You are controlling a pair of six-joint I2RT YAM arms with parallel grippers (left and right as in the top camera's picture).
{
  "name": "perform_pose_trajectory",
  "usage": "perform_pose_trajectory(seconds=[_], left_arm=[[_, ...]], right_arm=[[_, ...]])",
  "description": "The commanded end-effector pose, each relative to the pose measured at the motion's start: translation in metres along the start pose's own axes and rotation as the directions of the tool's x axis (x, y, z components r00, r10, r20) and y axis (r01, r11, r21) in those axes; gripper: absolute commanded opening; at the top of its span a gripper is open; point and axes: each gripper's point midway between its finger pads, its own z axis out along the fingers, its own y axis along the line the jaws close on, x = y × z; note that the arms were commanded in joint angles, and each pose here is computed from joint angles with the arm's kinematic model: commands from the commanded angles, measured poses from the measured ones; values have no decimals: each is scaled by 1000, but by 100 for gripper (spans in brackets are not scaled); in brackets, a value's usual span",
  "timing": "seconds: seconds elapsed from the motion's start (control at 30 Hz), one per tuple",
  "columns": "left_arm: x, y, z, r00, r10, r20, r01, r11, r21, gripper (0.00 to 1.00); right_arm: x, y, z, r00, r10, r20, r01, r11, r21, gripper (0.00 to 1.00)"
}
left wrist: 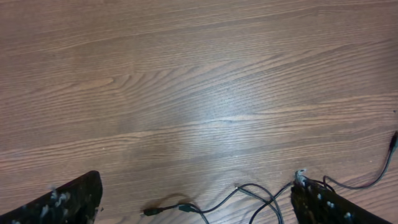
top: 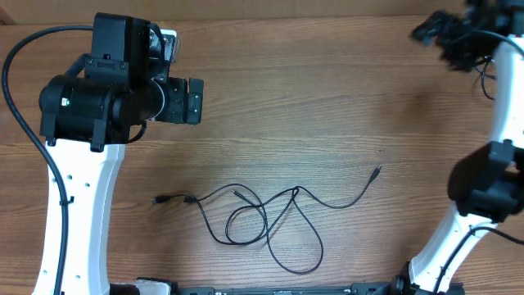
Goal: Untangle cables
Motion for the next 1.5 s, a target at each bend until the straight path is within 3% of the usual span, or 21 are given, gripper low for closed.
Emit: perform_pose_trajectory(seconds=[0.0,0.1,0.13,0.2,0.3,0.4,0.5,0.57,0.67,0.83,0.97,1.13,1.27,1.47], left_arm=[[-2,-1,0,1000,14,7,-14,1000,3,97],[-1,1,0,1000,14,6,-14,1000,-10,97],[-2,1,0,1000,14,7,-14,1000,-11,98],[-2,1,0,1000,24,8,-24,1000,-11,98],[-3,3,0,999,50,11,-50,999,-22,98],[-6,7,0,998,51,22,-50,998,-45,99],[-13,7,-1,997,52,52,-49,998,-44,99],[-25,6,-2,994,53,99,-49,998,-44,100],[-39,4,-3,986,53,156,-48,998,-36,100],[-49,2,-5,979,48,200,-43,999,-27,100],[-50,2,-5,978,48,202,-43,999,-29,100],[-55,5,-6,974,46,222,-38,998,-40,100],[-56,5,-7,973,46,227,-38,998,-39,100],[-54,5,-6,974,46,220,-39,998,-40,100]], right_arm=[[54,53,17,971,-167,-173,162,986,-44,99],[113,88,22,876,-333,-349,316,943,-107,99],[152,112,22,783,-441,-438,410,896,-169,99],[174,131,28,729,-499,-469,468,863,-190,95],[209,161,36,644,-581,-497,548,804,-231,97],[236,170,45,559,-630,-540,640,741,-202,97],[247,165,50,545,-600,-585,711,701,-56,85],[245,171,44,510,-648,-566,796,605,25,81],[225,196,24,505,-732,-457,849,516,112,82],[212,254,-12,420,-876,-236,904,427,20,89],[246,261,-16,441,-858,-262,843,497,-208,95],[275,269,-13,600,-713,-362,655,698,-289,98],[288,272,-12,734,-500,-460,455,865,-214,98],[300,265,-3,778,-370,-508,375,922,-97,100]])
